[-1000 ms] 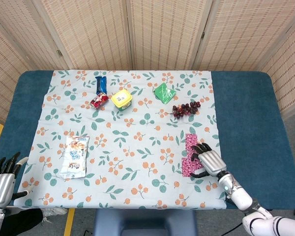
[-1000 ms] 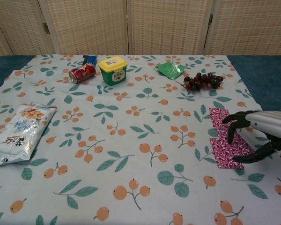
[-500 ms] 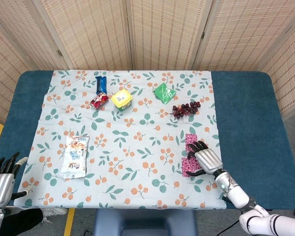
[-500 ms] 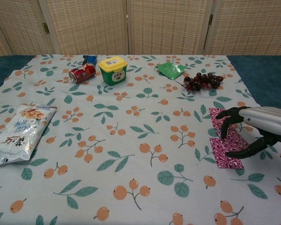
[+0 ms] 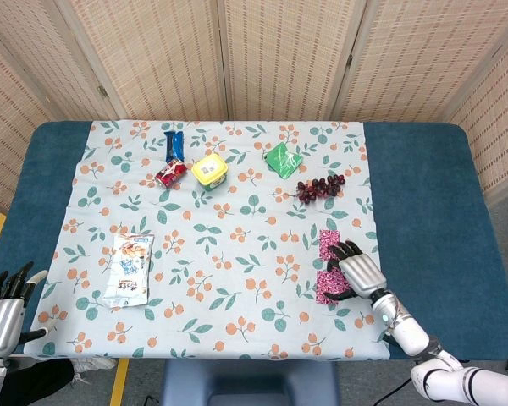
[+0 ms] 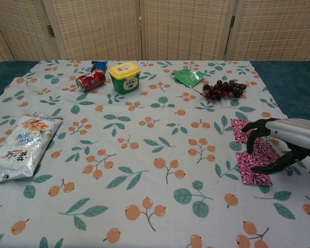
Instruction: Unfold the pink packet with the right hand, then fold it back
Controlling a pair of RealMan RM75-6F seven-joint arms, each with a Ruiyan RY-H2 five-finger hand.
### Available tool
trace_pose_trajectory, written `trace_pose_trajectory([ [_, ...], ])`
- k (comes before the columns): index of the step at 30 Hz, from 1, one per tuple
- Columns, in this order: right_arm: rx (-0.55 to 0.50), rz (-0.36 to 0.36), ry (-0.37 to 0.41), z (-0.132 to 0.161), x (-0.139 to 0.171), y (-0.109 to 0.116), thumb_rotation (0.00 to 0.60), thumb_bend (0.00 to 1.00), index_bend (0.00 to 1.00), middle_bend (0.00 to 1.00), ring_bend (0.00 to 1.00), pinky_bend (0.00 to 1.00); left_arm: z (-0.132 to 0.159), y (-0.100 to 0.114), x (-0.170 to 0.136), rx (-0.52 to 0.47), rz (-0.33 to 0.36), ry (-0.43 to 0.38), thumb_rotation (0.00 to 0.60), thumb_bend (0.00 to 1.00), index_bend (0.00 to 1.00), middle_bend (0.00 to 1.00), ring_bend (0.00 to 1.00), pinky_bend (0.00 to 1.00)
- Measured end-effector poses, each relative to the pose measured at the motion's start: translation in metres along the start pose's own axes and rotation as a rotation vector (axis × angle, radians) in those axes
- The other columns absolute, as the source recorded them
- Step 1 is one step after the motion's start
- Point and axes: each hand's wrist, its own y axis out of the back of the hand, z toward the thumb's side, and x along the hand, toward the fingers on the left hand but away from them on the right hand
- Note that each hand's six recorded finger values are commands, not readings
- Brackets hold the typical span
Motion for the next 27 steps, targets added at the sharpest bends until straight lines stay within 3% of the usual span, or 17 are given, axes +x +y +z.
trace_pose_trajectory([
  [9,-0.004,-0.013,-0.047,-0.019,0.02,0.001,0.33,0.25,0.37,0.12,0.0,0.0,0.002,-0.001,0.002,-0.001,-0.002,-0.006,0.6,0.22,0.2,0.08,0.15,0.0],
  [27,-0.003,-0.007,-0.028,-0.012,0.021,-0.005,0.329,0.25,0.37,0.12,0.0,0.0,0.001,-0.002,0.001,-0.004,-0.003,-0.004,0.6,0.21,0.2,0.08,0.15,0.0],
])
